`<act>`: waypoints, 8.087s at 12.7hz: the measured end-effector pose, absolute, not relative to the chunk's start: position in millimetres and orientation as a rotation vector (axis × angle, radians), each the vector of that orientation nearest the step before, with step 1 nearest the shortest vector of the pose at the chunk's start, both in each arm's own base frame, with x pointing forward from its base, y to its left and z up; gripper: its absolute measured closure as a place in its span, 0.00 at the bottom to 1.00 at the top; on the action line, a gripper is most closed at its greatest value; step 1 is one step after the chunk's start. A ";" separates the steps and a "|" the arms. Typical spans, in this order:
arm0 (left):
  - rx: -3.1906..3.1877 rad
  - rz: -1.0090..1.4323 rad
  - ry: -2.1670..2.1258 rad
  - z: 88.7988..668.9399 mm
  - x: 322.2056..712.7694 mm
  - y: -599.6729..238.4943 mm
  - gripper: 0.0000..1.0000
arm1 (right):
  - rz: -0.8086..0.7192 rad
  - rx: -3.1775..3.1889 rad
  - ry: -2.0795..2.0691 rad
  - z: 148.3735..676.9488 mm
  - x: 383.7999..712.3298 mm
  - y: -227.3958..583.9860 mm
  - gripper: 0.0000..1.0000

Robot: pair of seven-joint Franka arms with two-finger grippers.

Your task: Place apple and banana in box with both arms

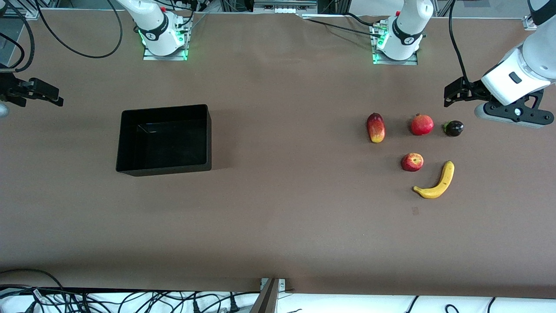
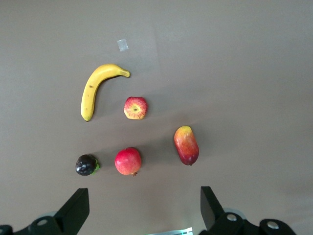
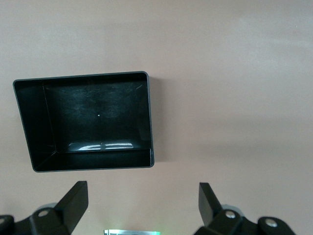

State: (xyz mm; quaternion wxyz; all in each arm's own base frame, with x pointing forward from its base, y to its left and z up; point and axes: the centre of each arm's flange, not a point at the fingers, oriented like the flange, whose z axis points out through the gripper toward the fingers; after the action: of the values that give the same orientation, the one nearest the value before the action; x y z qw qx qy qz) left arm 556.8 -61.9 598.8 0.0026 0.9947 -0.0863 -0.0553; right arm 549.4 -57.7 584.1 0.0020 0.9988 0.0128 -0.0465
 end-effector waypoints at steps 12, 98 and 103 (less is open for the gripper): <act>3.120 -0.174 -0.270 598.7 556.8 -61.9 0.00 | -0.146 3.136 0.040 584.0 549.4 -57.5 0.00; 3.119 -0.181 -0.273 598.9 556.4 -62.5 0.00 | -0.130 3.207 -0.027 262.4 492.4 532.4 0.56; 3.117 -0.203 -0.292 591.5 557.2 -69.5 0.00 | -0.044 3.229 -0.130 354.0 532.5 495.1 0.01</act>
State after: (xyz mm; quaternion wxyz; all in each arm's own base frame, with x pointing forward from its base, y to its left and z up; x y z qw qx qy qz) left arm 557.2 -69.5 591.5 0.0024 0.9935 -0.0931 -0.0647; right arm 532.5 495.1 354.0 -0.0452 0.9981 -0.0401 -0.0136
